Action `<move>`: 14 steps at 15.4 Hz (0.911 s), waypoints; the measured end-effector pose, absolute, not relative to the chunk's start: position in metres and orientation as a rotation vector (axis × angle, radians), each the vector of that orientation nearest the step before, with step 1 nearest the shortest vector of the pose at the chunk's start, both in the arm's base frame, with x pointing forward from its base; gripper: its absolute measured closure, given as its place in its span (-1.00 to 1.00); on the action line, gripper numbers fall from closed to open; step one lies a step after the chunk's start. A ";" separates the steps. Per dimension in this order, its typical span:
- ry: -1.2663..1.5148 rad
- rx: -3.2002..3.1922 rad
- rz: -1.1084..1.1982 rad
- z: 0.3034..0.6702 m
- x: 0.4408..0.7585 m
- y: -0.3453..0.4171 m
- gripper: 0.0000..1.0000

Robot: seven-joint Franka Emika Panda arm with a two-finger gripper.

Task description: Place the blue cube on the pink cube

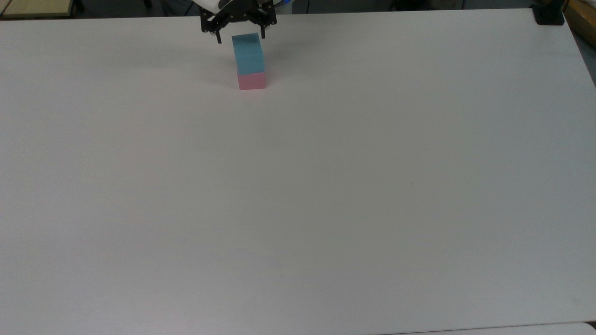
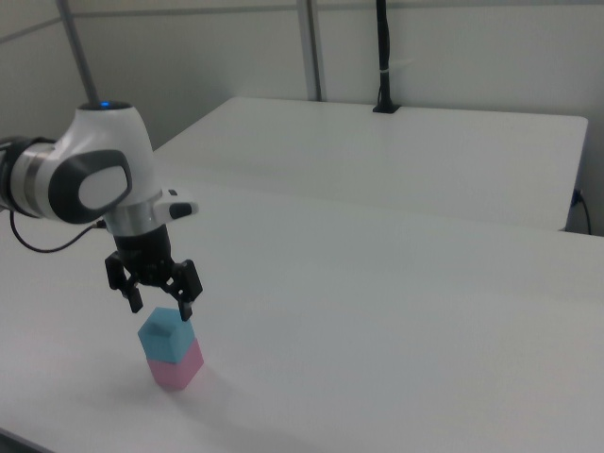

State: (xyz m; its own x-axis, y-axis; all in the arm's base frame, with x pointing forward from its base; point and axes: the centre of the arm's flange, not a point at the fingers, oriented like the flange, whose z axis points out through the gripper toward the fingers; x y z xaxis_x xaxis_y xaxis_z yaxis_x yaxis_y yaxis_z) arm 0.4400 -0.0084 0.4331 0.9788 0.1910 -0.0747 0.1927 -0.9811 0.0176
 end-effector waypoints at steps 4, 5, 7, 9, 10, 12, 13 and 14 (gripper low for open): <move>0.290 3.098 -0.112 0.501 0.450 -0.010 -1.00; 0.288 3.098 -0.095 0.521 0.453 -0.010 -1.00; 0.282 3.096 -0.048 0.559 0.457 -0.011 -1.00; 0.276 3.094 -0.013 0.588 0.459 -0.011 -1.00; 0.274 3.093 -0.005 0.600 0.460 -0.012 -1.00; 0.269 3.091 0.015 0.621 0.469 -0.012 -1.00; 0.265 3.090 0.030 0.627 0.475 -0.012 -1.00; 0.246 3.089 0.056 0.635 0.484 -0.013 -1.00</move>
State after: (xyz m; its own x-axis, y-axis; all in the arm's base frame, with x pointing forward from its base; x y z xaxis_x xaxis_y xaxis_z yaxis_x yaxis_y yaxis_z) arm 0.4837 -0.0127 0.6355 0.9868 0.1586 0.0324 0.1571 -0.9865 0.0454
